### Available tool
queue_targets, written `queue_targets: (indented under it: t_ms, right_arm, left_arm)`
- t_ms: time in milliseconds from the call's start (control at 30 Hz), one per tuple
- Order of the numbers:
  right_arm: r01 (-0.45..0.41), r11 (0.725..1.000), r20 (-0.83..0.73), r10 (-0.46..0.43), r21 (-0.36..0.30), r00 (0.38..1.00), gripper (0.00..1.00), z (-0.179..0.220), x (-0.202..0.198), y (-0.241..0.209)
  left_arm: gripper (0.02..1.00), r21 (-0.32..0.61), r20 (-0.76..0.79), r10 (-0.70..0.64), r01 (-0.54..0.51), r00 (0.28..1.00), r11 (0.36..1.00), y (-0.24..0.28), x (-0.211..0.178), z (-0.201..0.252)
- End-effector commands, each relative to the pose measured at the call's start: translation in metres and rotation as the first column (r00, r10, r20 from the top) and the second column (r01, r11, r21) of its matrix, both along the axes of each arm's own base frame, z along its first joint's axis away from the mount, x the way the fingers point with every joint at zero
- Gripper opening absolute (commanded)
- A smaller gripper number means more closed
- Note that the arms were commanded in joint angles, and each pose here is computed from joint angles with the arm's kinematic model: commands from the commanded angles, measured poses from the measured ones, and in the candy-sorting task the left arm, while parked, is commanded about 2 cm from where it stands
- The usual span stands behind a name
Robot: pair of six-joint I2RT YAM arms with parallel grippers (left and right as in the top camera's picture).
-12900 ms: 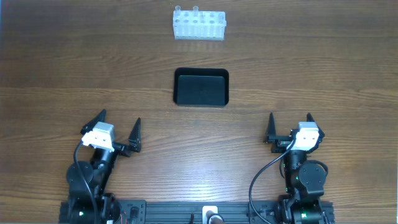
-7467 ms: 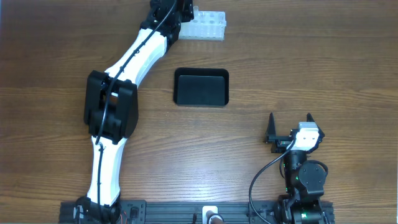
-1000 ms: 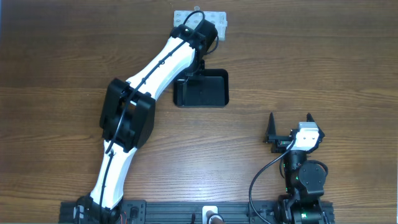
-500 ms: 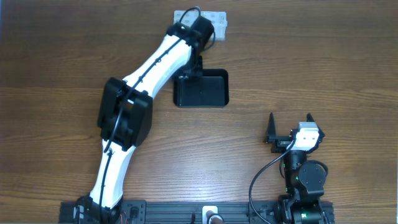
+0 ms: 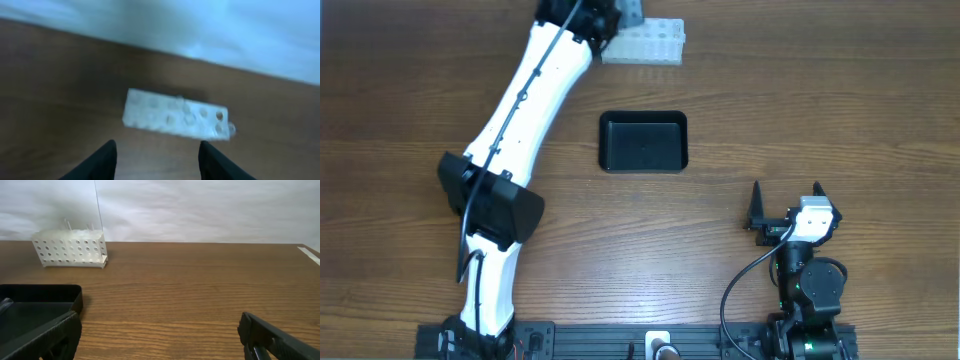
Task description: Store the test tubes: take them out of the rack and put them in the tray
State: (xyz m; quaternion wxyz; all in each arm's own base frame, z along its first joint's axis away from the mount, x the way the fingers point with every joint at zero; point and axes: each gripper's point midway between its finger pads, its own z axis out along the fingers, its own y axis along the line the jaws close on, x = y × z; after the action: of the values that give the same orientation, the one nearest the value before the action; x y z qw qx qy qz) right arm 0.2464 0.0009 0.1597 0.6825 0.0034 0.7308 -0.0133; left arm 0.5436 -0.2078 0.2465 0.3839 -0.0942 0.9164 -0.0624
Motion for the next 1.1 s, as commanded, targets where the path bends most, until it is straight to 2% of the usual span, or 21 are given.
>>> queue_targets:
  t_ms: [33,233,367,500,600,700,933,1100]
  right_arm:
    - [0.017,1.0,0.002,-0.017,-0.009,1.0,0.991,-0.001,0.0,-0.003]
    - [0.017,1.0,0.002,-0.017,-0.009,1.0,0.993,-0.001,0.0,-0.003]
    - [0.017,1.0,0.003,-0.017,-0.008,1.0,0.991,-0.001,0.0,-0.003]
    - [0.017,1.0,0.002,-0.017,-0.008,1.0,0.993,-0.001,0.0,-0.003]
    - [0.017,1.0,0.002,-0.017,-0.009,1.0,0.991,-0.001,0.0,-0.003]
    - [0.017,1.0,0.002,-0.017,-0.009,1.0,0.993,-0.001,0.0,-0.003]
    - [0.017,1.0,0.003,-0.017,-0.009,1.0,0.991,-0.001,0.0,-0.003]
    - [0.017,1.0,0.002,-0.017,-0.009,1.0,0.993,-0.001,0.0,-0.003]
  left_arm:
    - [0.522,0.056,0.034,-0.04,0.038,0.999,0.998,0.022,0.017,0.004]
    - [0.566,0.101,0.107,-0.242,0.232,0.964,0.967,0.013,0.046,0.003]
    - [0.588,0.107,0.134,-0.31,0.297,0.941,0.949,0.004,0.062,-0.01]
    - [0.584,0.084,0.139,-0.331,0.322,0.933,0.943,0.001,0.074,-0.028]
    - [0.59,0.077,0.15,-0.403,0.396,0.903,0.915,-0.007,0.081,-0.042]
    - [0.59,0.045,0.145,-0.427,0.425,0.892,0.904,-0.009,0.087,-0.059]
    - [0.59,0.054,0.139,-0.551,0.549,0.823,0.834,-0.022,0.087,-0.083]
    - [0.588,0.053,0.131,-0.58,0.579,0.804,0.814,-0.027,0.085,-0.089]
